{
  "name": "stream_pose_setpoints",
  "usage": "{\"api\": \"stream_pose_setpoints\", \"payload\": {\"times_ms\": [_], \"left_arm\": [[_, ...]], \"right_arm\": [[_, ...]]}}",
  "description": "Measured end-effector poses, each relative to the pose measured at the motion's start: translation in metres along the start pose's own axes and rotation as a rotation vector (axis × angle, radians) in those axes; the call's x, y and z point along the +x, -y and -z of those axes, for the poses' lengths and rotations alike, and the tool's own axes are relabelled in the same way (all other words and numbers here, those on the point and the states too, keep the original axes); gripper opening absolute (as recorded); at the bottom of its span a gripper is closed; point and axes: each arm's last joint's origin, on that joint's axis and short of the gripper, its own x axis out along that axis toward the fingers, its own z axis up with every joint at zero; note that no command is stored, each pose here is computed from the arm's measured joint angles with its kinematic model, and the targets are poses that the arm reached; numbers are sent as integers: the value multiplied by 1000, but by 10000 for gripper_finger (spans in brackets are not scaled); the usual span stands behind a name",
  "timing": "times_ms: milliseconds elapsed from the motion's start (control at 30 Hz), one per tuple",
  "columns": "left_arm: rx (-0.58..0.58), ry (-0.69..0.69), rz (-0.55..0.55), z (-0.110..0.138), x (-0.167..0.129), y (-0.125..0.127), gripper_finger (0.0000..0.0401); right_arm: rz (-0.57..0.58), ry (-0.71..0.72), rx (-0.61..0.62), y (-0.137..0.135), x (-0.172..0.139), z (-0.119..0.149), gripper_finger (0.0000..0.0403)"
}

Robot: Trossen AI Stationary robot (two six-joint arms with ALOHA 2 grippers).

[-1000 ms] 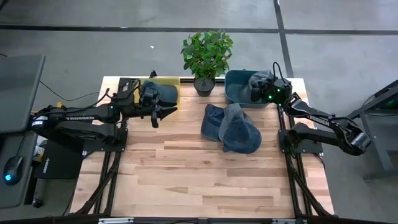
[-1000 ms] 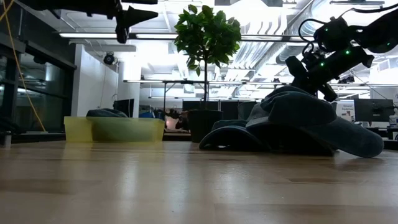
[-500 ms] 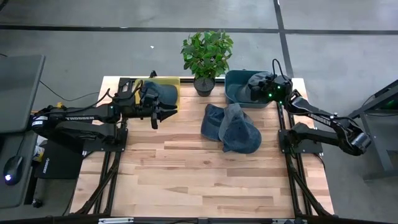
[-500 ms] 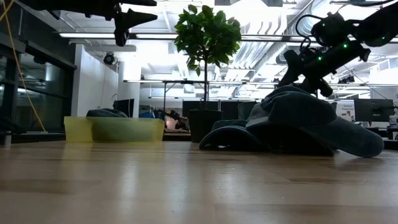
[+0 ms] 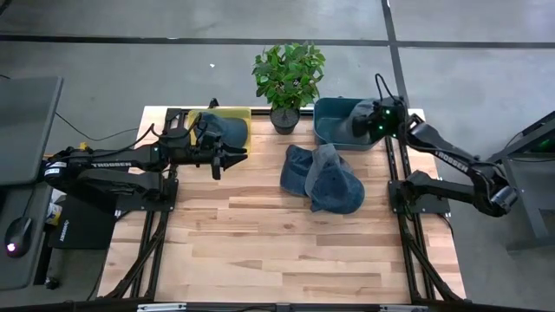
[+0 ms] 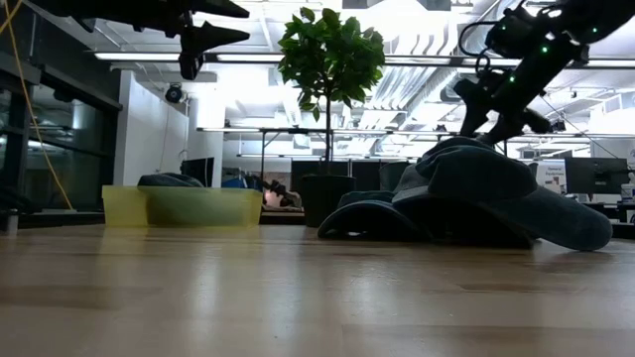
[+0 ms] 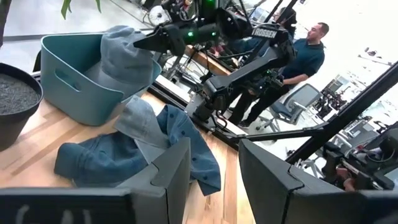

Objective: Pick & Place hat
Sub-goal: Put the left gray cap into the green bin, then put the right black cap into the yellow bin

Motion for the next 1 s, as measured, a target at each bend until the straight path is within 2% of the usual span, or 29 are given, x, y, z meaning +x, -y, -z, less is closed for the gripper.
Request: {"api": "stream_pose_setpoints", "payload": {"times_ms": [200, 567, 800, 1000], "left_arm": [[-1, 0, 0, 0, 0, 0, 136], [-39, -25, -17, 4, 6, -3, 136], [-122, -116, -24, 17, 23, -11, 136], [-160, -121, 71, 23, 46, -14, 136]], "right_arm": [[132, -39, 25, 0, -14, -12, 253], [148, -71, 47, -3, -28, -24, 252], [14, -126, 73, -9, -28, -21, 252], [-118, -147, 49, -19, -37, -18, 252]]}}
